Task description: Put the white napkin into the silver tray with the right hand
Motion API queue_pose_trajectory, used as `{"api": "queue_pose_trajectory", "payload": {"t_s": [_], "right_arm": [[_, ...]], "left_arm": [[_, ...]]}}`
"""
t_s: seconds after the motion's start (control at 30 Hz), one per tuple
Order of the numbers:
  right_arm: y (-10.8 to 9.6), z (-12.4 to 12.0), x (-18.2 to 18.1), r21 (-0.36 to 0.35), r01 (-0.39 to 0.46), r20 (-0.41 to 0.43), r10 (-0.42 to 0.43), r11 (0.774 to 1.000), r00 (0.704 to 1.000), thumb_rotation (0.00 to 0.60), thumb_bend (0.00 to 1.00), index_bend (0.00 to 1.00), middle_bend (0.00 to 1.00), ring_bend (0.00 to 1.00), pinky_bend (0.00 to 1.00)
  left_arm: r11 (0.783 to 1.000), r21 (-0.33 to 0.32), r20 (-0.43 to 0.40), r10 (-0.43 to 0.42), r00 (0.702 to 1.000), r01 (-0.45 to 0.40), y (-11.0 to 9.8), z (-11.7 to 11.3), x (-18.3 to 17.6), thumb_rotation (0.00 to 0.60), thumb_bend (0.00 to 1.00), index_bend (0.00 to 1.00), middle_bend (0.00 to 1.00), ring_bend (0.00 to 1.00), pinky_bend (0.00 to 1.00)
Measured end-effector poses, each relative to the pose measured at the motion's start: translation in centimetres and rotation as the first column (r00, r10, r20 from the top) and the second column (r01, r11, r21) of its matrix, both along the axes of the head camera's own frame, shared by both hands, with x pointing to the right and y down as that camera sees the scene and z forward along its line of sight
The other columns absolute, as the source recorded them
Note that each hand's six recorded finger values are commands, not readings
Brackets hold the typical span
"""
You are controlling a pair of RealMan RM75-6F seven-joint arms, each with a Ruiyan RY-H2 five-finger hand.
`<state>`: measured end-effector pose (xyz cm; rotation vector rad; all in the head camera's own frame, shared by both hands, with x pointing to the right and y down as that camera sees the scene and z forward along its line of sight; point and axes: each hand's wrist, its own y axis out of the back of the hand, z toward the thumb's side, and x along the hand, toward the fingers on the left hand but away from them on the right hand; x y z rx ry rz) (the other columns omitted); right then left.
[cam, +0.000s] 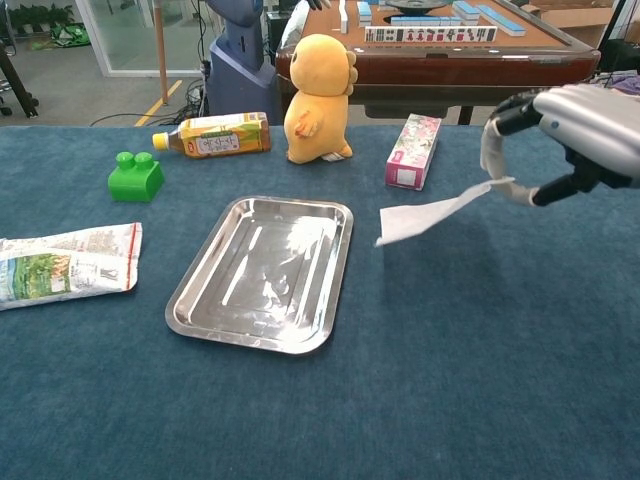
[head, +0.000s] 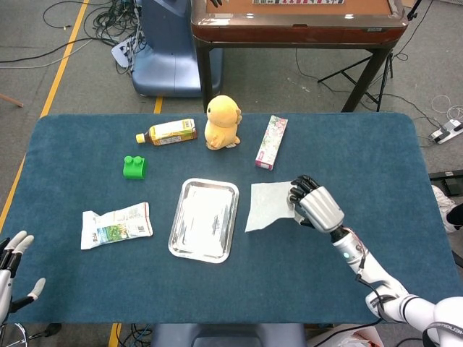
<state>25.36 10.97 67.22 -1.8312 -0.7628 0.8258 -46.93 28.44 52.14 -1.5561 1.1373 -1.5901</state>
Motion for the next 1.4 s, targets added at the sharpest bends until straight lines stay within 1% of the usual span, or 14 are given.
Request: {"api": "queue_pose_trajectory", "payload": {"t_s": [0.2,0.33,0.5,0.63,0.8,0.97,1.07,1.13,1.27,1.4], "right_arm": [[-2.7,-2.6,-2.9,0.038,-0.058,0.093,0.055,0.998,0.994,0.6,0.47,0.7,0.47,0.26,0.22],[-4.3,-4.3,-5.2,0.088,-0.061,0.126,0.05,0.994,0.991,0.6,0.47,0.7,0.47,0.26,0.22],[-5.1,-5.4,-8.5,0.139,-0.03,0.147,0.009,0.99,0.989,0.6,0.47,0.7,0.47,0.26,0.22],[-5.6,-5.6,-10.5,0.151,-0.015,0.157,-0.008,0.988,0.988,0.6,0.47,0.7,0.47,0.26,0.22],[-5.9,-5.4,-12.1,0.174,-0.022,0.173,-0.009,0.984,0.985,0.6,0.47,0.7,0.47,0.26,0.22],[-5.3,-5.2,-13.2,0.226,-0.01,0.179,-0.031,0.974,0.983,0.6,0.47,0.7,0.47,0.26,0.22],[-4.5,-4.5,-13.8,0.247,0.021,0.165,-0.063,0.969,0.984,0.6,0.47,0.7,0.47,0.26,0.22],[-3.7,-3.7,-14.3,0.257,0.06,0.141,-0.099,0.964,0.985,0.6,0.47,0.7,0.47,0.26,0.22],[-1.6,-1.9,-15.2,0.25,0.149,0.086,-0.175,0.957,0.981,0.6,0.47,0.7,0.47,0.26,0.22],[0.8,-0.1,-15.7,0.213,0.221,0.04,-0.235,0.952,0.971,0.6,0.47,0.7,0.47,0.26,0.22]], "left_arm": [[1.0,0.002,-0.004,-0.001,1.0,0.001,0.0,0.0,-0.1,0.6,0.25,0.13,0.08,0.02,0.0],[1.0,-0.001,-0.003,-0.002,1.0,0.002,0.1,0.0,-0.2,0.6,0.25,0.13,0.08,0.03,0.0],[1.0,-0.003,-0.001,-0.006,1.0,0.006,0.1,0.0,-0.3,0.6,0.25,0.13,0.08,0.03,0.0],[1.0,-0.008,-0.001,-0.008,1.0,0.008,0.1,0.1,-0.5,0.6,0.25,0.13,0.08,0.03,0.0],[1.0,-0.014,-0.002,-0.012,1.0,0.012,0.1,0.4,-0.7,0.6,0.25,0.13,0.08,0.02,0.0],[1.0,-0.021,-0.003,-0.017,1.0,0.017,0.2,0.7,-1.0,0.6,0.25,0.13,0.08,0.03,0.0],[1.0,-0.022,-0.004,-0.022,1.0,0.022,0.3,0.7,-1.2,0.6,0.25,0.13,0.08,0.03,0.0],[0.999,-0.024,-0.003,-0.023,1.0,0.023,0.4,0.8,-1.3,0.6,0.25,0.13,0.08,0.03,0.0],[0.999,-0.026,-0.004,-0.027,1.0,0.027,0.6,0.8,-1.4,0.6,0.25,0.13,0.08,0.02,0.0],[0.999,-0.027,-0.002,-0.026,1.0,0.026,0.7,0.7,-1.4,0.6,0.25,0.13,0.08,0.03,0.0]]}}
